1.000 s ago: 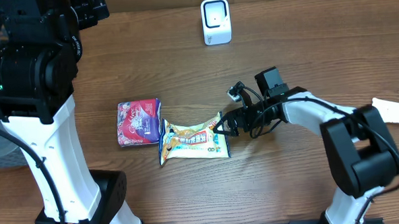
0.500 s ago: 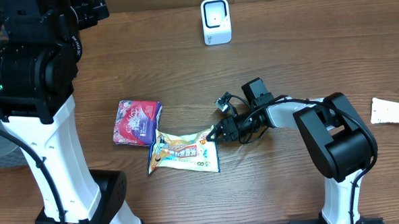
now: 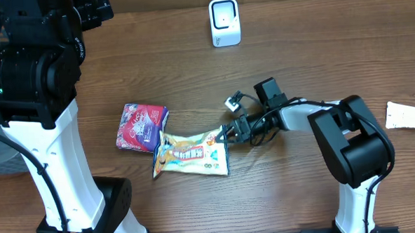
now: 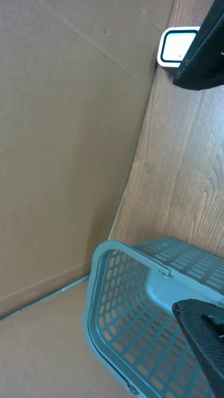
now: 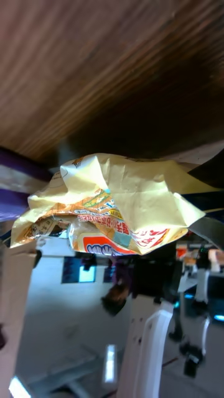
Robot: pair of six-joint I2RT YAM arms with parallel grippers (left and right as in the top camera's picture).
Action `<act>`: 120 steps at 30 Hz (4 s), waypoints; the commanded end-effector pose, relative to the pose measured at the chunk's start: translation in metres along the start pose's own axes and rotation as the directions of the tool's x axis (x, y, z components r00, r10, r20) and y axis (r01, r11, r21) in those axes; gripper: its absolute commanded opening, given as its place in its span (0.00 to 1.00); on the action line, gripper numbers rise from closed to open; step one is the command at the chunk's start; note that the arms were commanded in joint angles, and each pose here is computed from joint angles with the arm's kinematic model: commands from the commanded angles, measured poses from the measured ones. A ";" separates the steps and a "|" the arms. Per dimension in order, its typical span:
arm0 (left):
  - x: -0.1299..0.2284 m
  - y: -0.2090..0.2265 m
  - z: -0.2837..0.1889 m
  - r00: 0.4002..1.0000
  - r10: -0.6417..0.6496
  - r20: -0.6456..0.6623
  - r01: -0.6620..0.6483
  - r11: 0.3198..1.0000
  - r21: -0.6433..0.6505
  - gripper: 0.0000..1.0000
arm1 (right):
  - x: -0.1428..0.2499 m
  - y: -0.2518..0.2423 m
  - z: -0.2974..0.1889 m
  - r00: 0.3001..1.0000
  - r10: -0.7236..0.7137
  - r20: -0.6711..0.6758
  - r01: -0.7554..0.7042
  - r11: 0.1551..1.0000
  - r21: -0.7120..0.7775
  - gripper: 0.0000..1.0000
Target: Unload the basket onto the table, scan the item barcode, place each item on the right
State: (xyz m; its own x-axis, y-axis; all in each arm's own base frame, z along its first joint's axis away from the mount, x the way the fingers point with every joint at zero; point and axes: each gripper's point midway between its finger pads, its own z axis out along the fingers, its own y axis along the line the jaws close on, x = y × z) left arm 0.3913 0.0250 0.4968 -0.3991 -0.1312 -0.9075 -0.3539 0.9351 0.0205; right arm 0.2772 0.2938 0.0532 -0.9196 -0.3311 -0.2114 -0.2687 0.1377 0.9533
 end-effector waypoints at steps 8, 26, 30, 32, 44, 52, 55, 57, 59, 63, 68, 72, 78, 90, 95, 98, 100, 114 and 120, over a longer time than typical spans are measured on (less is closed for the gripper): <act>0.000 0.003 0.006 1.000 0.014 -0.005 -0.014 1.000 -0.019 1.00 | -0.063 0.049 -0.105 0.962 -0.206 0.181 0.046 0.772 0.634 0.04; 0.000 0.003 0.006 1.000 0.014 -0.005 -0.014 1.000 -0.019 1.00 | -0.040 0.131 -0.244 0.961 -0.264 0.087 -0.123 -0.121 0.985 0.04; 0.000 0.003 0.006 1.000 0.014 -0.005 -0.014 1.000 -0.019 1.00 | -0.032 0.133 -0.218 0.969 -0.244 0.020 -0.070 -0.195 0.978 0.04; 0.000 0.003 0.006 1.000 0.014 -0.005 -0.014 1.000 -0.019 1.00 | -0.028 0.128 -0.198 0.976 -0.219 -0.011 -0.032 -0.191 0.981 0.04; 0.000 0.003 0.006 1.000 0.014 -0.005 -0.014 1.000 -0.019 1.00 | 0.003 0.016 -0.114 0.968 0.119 -0.220 0.247 -0.315 0.916 0.04; 0.000 0.003 0.006 1.000 0.014 -0.005 -0.014 1.000 -0.019 1.00 | 0.035 0.008 -0.002 0.925 0.066 -0.375 0.381 -0.123 0.916 0.33; 0.000 0.003 0.006 1.000 0.014 -0.005 -0.014 1.000 -0.019 1.00 | 0.039 0.011 0.028 0.919 0.021 -0.395 0.395 -0.044 0.918 0.91; 0.000 0.003 0.006 1.000 0.014 -0.005 -0.014 1.000 -0.019 1.00 | 0.042 0.015 0.041 0.918 0.011 -0.396 0.396 0.013 0.918 1.00; 0.000 0.003 0.006 1.000 0.014 -0.005 -0.014 1.000 -0.019 1.00 | 0.042 0.023 0.051 0.921 0.010 -0.389 0.387 0.073 0.919 1.00; 0.000 0.003 0.006 1.000 0.014 -0.005 -0.014 1.000 -0.019 1.00 | 0.025 0.055 0.056 0.956 0.012 -0.292 0.285 0.180 0.942 1.00; 0.000 0.003 0.006 1.000 0.014 -0.005 -0.014 1.000 -0.019 1.00 | -0.026 0.126 0.044 0.992 -0.057 -0.115 0.128 0.356 0.926 1.00; 0.000 0.003 0.006 1.000 0.014 -0.005 -0.014 1.000 -0.019 1.00 | -0.066 0.162 -0.016 0.977 -0.023 0.211 -0.186 0.392 0.901 1.00; 0.000 0.003 0.006 1.000 0.014 -0.005 -0.014 1.000 -0.019 1.00 | -0.085 0.142 -0.085 0.880 0.181 0.440 -0.472 0.437 0.766 1.00; 0.000 0.003 0.006 1.000 0.014 -0.005 -0.014 1.000 -0.019 1.00 | -0.053 0.025 -0.193 0.546 0.571 0.613 -0.838 0.368 0.404 1.00; 0.000 0.003 0.006 1.000 0.014 -0.005 -0.014 1.000 -0.019 1.00 | -0.050 -0.015 -0.199 0.595 0.563 0.574 -0.795 0.516 0.317 1.00; 0.000 0.003 0.006 1.000 0.014 -0.005 -0.014 1.000 -0.019 1.00 | -0.036 -0.040 -0.206 0.589 0.550 0.592 -0.796 0.521 0.308 1.00; 0.000 0.003 0.006 1.000 0.014 -0.005 -0.014 1.000 -0.019 1.00 | -0.029 -0.056 -0.209 0.604 0.524 0.600 -0.780 0.542 0.312 1.00; 0.000 0.003 0.006 1.000 0.014 -0.005 -0.014 1.000 -0.019 1.00 | -0.015 -0.091 -0.182 0.719 0.359 0.595 -0.581 0.780 0.232 1.00; 0.000 0.003 0.006 1.000 0.014 -0.005 -0.014 1.000 -0.019 1.00 | 0.012 -0.090 -0.159 0.738 0.379 0.559 -0.540 0.828 0.151 0.96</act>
State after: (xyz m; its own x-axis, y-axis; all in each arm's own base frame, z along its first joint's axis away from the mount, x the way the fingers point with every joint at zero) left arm 0.3913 0.0250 0.4969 -0.3988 -0.1308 -0.9076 -0.3540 0.9350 0.0208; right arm 0.3717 0.1247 0.0305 -0.9432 0.3298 -0.0391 0.1201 0.4485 0.8857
